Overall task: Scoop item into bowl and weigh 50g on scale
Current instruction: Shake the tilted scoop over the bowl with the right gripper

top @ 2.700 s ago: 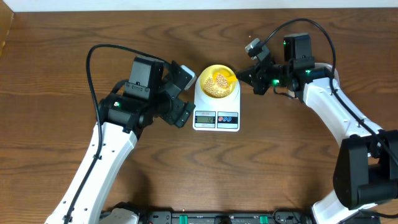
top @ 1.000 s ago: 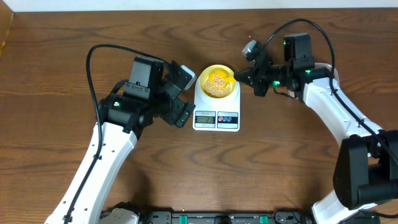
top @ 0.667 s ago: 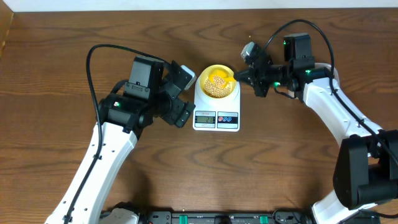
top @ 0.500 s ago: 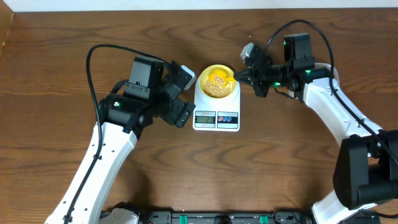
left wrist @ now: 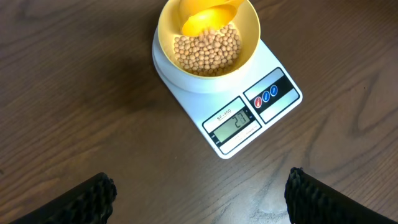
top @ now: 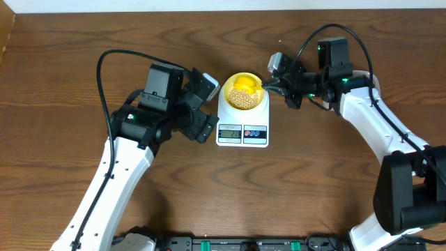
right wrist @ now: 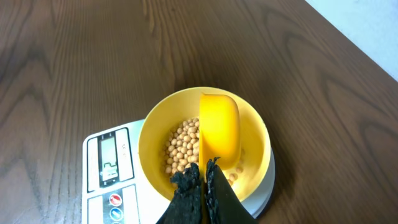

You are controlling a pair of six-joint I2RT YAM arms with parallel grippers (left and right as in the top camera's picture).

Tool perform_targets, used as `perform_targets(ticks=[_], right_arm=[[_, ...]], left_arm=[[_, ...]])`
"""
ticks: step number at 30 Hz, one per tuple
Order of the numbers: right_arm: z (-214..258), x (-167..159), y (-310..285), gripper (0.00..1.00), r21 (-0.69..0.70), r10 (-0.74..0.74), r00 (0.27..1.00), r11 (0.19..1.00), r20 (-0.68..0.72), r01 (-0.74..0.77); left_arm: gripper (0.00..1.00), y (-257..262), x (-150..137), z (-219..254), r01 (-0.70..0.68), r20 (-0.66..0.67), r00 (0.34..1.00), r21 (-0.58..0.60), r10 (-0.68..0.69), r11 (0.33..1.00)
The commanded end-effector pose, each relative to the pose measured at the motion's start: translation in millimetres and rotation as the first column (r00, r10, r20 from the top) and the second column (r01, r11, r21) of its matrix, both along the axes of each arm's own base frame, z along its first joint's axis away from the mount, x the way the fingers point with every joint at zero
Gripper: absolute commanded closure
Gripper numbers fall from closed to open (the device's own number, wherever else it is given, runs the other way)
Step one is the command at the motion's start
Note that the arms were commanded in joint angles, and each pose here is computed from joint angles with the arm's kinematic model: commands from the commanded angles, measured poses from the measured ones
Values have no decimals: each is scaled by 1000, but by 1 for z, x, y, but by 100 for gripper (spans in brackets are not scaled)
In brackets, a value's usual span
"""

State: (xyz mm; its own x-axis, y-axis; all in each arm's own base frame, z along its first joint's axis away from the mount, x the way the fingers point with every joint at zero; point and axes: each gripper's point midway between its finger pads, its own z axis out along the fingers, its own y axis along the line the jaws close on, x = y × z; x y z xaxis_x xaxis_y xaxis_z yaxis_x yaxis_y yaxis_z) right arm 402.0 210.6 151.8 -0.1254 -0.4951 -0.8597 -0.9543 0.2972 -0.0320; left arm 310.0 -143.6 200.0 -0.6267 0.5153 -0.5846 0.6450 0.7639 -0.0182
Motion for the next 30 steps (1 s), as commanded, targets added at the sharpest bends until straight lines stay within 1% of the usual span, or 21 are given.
perform_targets(ticks=[1,23,30], right_arm=[[-2,-7,9,99,8,54,998,998,16,-55],[-2,-7,9,99,-5,81,995,997,60,-81],[21,-17,16,99,68,123,990,989,74,-128]], left_arm=[[11,-1,-4,-3,22,-7,1000,-2,-22,1000],[11,-1,-4,-3,22,-7,1000,-2,-22,1000],[11,-1,-4,-3,22,-7,1000,-2,-22,1000]])
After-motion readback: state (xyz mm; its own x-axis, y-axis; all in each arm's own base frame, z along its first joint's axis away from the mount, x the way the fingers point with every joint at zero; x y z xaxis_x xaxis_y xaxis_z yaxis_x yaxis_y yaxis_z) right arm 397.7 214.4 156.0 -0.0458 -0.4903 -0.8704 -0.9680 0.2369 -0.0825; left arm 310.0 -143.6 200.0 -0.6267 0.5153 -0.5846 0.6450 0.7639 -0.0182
